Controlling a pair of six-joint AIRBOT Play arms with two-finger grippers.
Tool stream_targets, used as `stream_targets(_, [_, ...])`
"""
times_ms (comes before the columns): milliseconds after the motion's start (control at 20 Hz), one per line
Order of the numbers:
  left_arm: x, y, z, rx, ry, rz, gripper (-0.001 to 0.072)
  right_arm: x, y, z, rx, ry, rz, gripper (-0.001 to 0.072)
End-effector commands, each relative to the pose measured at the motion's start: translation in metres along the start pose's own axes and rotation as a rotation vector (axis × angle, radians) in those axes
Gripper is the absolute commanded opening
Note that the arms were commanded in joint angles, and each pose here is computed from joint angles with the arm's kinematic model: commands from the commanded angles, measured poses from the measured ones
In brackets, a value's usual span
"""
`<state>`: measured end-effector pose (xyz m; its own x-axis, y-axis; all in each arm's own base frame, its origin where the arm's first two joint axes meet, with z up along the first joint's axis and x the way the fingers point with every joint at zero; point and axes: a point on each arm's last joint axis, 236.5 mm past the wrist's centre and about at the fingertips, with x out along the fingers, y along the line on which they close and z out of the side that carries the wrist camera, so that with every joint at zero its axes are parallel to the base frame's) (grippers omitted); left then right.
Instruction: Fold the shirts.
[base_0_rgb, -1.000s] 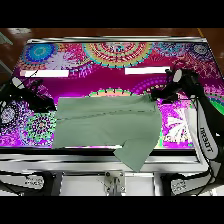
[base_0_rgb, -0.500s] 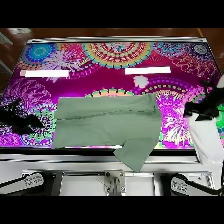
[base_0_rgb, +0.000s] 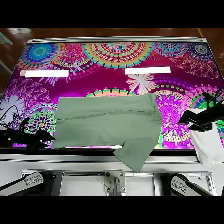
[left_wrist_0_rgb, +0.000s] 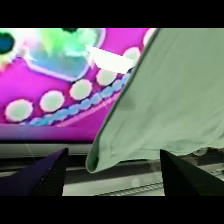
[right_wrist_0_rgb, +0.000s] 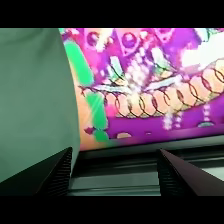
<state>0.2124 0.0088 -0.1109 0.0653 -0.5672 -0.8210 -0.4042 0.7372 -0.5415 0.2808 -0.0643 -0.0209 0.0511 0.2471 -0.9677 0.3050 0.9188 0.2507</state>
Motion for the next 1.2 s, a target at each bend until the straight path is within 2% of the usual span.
stream_targets(0, [0.015,-0.003,0.000,0.015,-0.012,0.022,0.0713,0.001,0.007,0.012,0.032,-0.057,0.038,0.0639])
stream_targets(200, [0.027,-0.025,-0.002,0.033,0.001,-0.014,0.0699,0.001,0.007,0.011,0.037,-0.055,0.038,0.0639])
stream_targets(250, [0.029,-0.026,-0.004,0.025,0.011,-0.012,0.0600,0.001,0.007,0.011,0.039,-0.055,0.038,0.0639])
stream_targets(300, [0.030,-0.027,-0.005,0.020,0.015,-0.011,0.0349,0.001,0.007,0.010,0.039,-0.049,0.039,0.0639])
stream_targets(350, [0.030,-0.028,-0.006,0.015,0.019,-0.017,0.0150,0.005,0.007,0.000,0.032,-0.009,0.031,0.0639])
stream_targets(400, [0.029,-0.030,-0.009,0.014,0.032,-0.027,0.0063,0.014,0.008,-0.017,0.018,0.057,0.024,0.0639])
stream_targets(500, [0.029,-0.032,-0.012,0.030,0.045,-0.034,0.0046,0.042,0.018,-0.053,-0.048,0.178,0.034,0.0639])
stream_targets(600, [0.028,-0.035,-0.015,0.032,0.052,-0.044,0.0046,0.066,0.041,-0.072,-0.083,0.209,0.129,0.0639])
stream_targets(800, [0.023,-0.041,-0.013,0.042,0.034,-0.055,0.0046,0.094,0.075,-0.081,0.053,0.177,0.307,0.0639])
stream_targets(950, [0.023,-0.042,-0.015,0.054,0.039,-0.058,0.0046,0.113,0.073,-0.100,0.036,0.206,0.276,0.0639])
stream_targets(1150, [0.023,-0.042,-0.016,0.072,0.044,-0.061,0.0046,0.123,0.076,-0.099,0.115,0.177,0.297,0.0638])
